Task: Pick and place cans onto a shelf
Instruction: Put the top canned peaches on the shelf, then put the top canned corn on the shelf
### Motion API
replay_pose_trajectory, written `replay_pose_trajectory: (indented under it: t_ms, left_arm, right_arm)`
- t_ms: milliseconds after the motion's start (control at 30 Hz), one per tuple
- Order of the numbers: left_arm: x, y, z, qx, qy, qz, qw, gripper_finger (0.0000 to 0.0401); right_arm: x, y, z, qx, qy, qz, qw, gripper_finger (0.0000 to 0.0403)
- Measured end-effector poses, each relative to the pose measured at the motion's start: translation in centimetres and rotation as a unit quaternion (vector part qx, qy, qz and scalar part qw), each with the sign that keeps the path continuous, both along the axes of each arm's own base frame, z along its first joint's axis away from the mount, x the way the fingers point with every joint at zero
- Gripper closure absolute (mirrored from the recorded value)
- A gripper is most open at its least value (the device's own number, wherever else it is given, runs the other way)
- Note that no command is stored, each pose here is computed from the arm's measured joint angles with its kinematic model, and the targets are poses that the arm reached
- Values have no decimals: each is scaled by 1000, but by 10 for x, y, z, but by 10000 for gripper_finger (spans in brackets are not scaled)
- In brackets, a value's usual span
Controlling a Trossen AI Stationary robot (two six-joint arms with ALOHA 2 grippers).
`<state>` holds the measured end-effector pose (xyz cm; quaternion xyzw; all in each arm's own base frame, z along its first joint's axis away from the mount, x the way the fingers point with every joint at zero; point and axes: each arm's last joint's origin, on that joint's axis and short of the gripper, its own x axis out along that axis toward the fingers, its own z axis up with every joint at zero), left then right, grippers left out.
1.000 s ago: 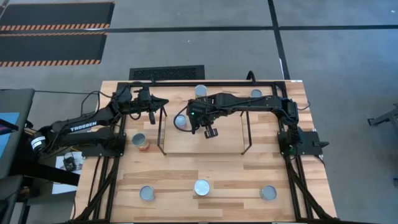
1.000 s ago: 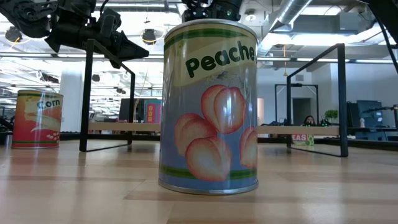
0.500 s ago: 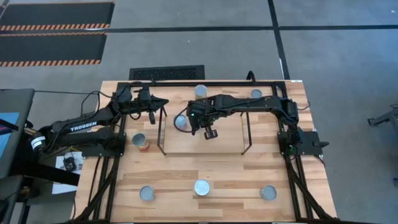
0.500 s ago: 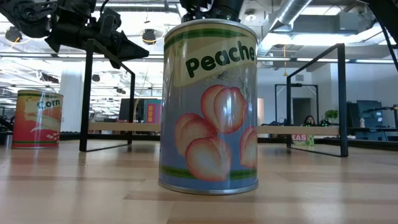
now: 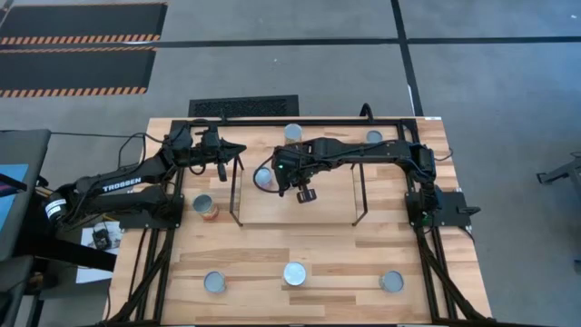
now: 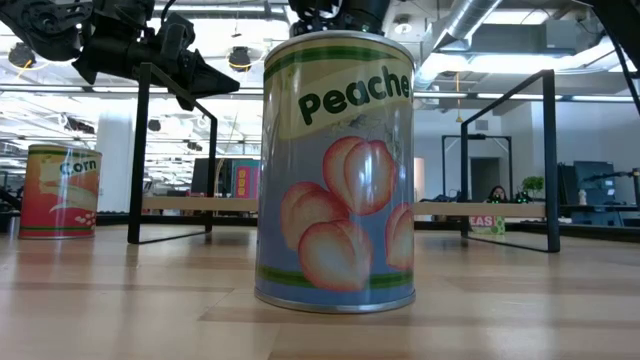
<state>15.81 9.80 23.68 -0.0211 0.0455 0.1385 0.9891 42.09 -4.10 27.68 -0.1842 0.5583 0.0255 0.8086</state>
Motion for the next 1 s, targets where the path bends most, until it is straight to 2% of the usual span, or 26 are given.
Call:
replay_pose_trajectory:
  t_ms: [300, 367, 467, 533, 700, 867, 1000]
  left_arm:
    - [0, 0, 1, 9, 3, -1, 1000, 401]
    - [1, 0, 3, 12, 1, -1, 1000, 401]
    - [1, 1, 9, 18, -6, -7, 1000, 401]
    - [2, 1, 13, 22, -9, -11, 1000, 401]
    - [4, 2, 18, 28, 9, -13, 999, 401]
    - [4, 2, 18, 28, 20, -13, 999, 401]
    - [4, 2, 17, 20, 23, -13, 999, 401]
  right_arm:
    - [-2, 5, 17, -3, -11, 4, 1000, 312]
    - [-4, 7, 29, -3, -14, 5, 1000, 321]
    - [-19, 7, 50, -2, -12, 2, 1000, 360]
    - [-32, 7, 68, 4, -41, -9, 999, 389]
    - [-71, -3, 87, 15, -130, -55, 990, 393]
    - [-108, -14, 75, 32, -254, -65, 965, 395]
    - [-132, -31, 55, 19, -353, -90, 931, 397]
